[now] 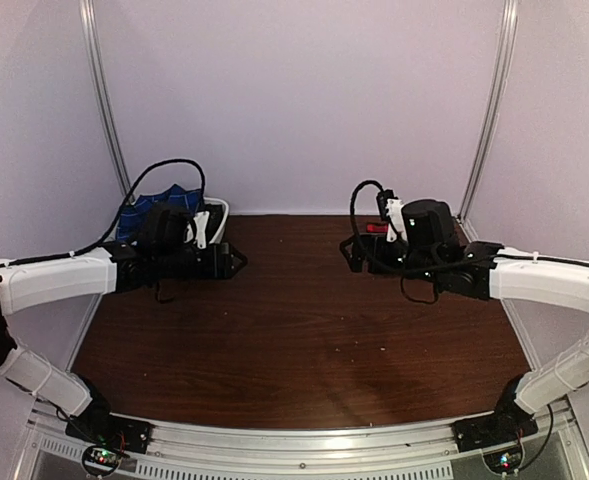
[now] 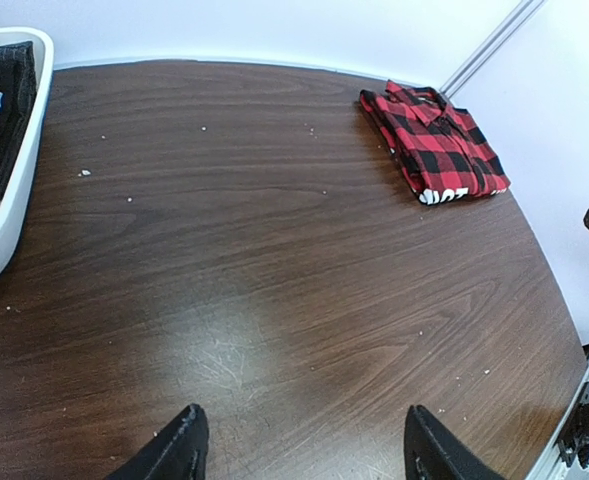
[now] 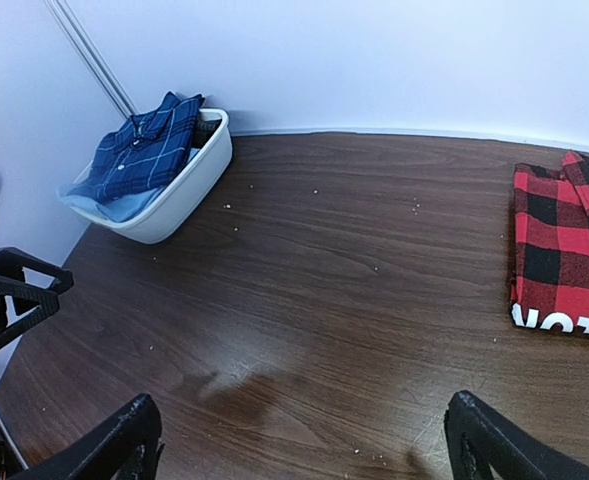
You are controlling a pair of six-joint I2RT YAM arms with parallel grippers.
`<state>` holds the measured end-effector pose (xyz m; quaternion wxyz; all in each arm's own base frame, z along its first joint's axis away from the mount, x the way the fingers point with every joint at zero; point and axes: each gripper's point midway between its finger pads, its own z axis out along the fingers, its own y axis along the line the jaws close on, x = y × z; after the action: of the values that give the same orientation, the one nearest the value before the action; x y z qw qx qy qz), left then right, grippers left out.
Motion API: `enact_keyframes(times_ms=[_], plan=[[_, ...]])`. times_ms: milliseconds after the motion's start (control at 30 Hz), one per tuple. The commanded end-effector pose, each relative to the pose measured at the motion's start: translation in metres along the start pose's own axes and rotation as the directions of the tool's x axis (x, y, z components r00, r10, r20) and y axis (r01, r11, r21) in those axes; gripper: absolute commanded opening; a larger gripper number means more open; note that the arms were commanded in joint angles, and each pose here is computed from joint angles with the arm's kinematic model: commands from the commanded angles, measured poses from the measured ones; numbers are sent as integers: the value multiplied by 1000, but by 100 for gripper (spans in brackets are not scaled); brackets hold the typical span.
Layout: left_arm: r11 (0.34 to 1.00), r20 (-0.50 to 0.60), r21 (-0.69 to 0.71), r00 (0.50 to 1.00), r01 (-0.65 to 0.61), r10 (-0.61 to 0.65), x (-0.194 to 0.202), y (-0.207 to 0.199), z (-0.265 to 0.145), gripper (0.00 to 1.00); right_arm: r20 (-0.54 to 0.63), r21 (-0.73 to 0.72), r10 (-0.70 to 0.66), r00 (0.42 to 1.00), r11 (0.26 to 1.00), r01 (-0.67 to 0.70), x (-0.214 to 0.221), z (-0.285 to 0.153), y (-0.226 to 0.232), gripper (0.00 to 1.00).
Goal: Fold and stack the long sleeve shirts
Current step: Reset both arms
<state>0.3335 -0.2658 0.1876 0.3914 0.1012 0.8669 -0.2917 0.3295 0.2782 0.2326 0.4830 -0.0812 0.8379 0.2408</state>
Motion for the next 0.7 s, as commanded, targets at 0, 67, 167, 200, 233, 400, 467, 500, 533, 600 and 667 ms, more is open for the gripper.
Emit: enact_keyframes(times_ms=[0,67,167,200,233,400,467,500,533,600,667], plan=[[1000,104,10,994,-25,24,-22,-4,-12,68,91,-17,41,995,999,-40,-22,-14,4,100],[1000,112,4,993,-25,24,-23,-3,-13,68,122,-27,42,992,999,-39,-30,-17,6,100],[1000,116,-3,993,-24,24,-23,-2,-14,68,139,-26,40,989,999,-37,-35,-20,6,100],[1000,118,-4,993,-25,26,-23,-2,-14,68,143,-28,40,989,999,-36,-36,-21,7,100],[1000,118,-7,993,-25,26,-23,-1,-14,68,146,-26,40,988,999,-37,-36,-22,6,100],[1000,116,-12,993,-27,28,-22,0,-14,68,165,-27,49,985,999,-45,-41,-25,6,100],[1000,114,-11,993,-27,28,-22,0,-13,68,172,-26,49,984,999,-45,-42,-26,5,100],[1000,114,-11,993,-28,29,-22,0,-12,68,174,-21,47,984,999,-45,-43,-27,5,100],[1000,113,-11,993,-29,30,-22,0,-12,68,174,-16,46,984,999,-44,-42,-26,4,100],[999,112,-12,993,-30,31,-22,0,-11,68,174,-9,45,984,999,-44,-43,-26,3,100],[999,114,-13,993,-32,33,-22,0,-11,68,177,-3,46,983,999,-46,-43,-27,1,100]])
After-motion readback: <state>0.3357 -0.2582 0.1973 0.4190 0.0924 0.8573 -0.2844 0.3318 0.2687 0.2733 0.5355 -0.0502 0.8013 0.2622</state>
